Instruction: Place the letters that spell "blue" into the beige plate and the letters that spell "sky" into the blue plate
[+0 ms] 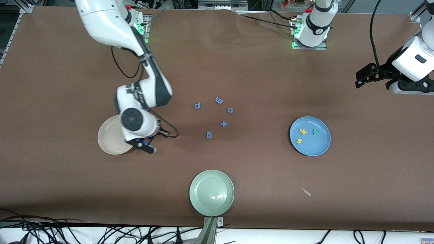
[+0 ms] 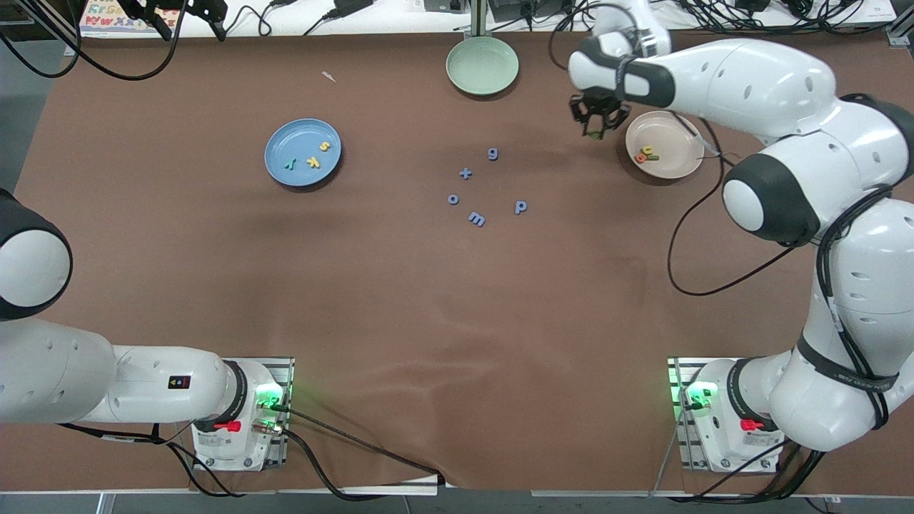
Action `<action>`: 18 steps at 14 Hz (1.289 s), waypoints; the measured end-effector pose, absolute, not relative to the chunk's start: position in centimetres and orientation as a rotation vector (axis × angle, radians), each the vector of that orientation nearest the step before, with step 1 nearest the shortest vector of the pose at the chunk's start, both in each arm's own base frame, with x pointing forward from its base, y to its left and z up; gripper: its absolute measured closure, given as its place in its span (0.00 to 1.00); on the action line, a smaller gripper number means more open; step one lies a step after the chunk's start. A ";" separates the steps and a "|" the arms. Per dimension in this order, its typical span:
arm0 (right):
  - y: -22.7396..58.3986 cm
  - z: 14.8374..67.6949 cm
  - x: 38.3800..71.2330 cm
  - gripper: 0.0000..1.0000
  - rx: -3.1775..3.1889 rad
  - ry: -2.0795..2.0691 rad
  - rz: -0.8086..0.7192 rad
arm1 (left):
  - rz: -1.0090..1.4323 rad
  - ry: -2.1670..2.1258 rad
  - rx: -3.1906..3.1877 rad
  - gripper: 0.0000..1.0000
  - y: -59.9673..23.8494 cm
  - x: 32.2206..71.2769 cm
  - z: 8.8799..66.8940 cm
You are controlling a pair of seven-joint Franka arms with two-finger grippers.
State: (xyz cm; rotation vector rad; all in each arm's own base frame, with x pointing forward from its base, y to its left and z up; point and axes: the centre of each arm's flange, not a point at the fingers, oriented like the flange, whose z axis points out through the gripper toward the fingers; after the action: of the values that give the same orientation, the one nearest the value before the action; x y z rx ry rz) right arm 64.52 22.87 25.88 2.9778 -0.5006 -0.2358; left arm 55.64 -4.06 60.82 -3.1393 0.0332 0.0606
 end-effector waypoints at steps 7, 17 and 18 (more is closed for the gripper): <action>10.4 25.5 65.3 0.61 2.935 -0.221 -0.323 | 0.060 0.033 -3.139 0.00 -4.1 55.6 60.8; 11.2 31.1 66.3 0.00 2.971 -0.202 -0.276 | 0.062 0.033 -3.139 0.00 -4.1 55.6 60.8; 11.6 33.2 66.8 0.00 2.973 -0.196 -0.284 | 0.063 0.033 -3.139 0.00 -4.1 55.6 60.8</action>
State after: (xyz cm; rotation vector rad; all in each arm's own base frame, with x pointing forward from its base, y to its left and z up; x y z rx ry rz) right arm 66.77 11.62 33.16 2.9730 -0.1958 -0.2837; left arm 55.62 -4.06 60.82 -3.1391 0.0335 0.0631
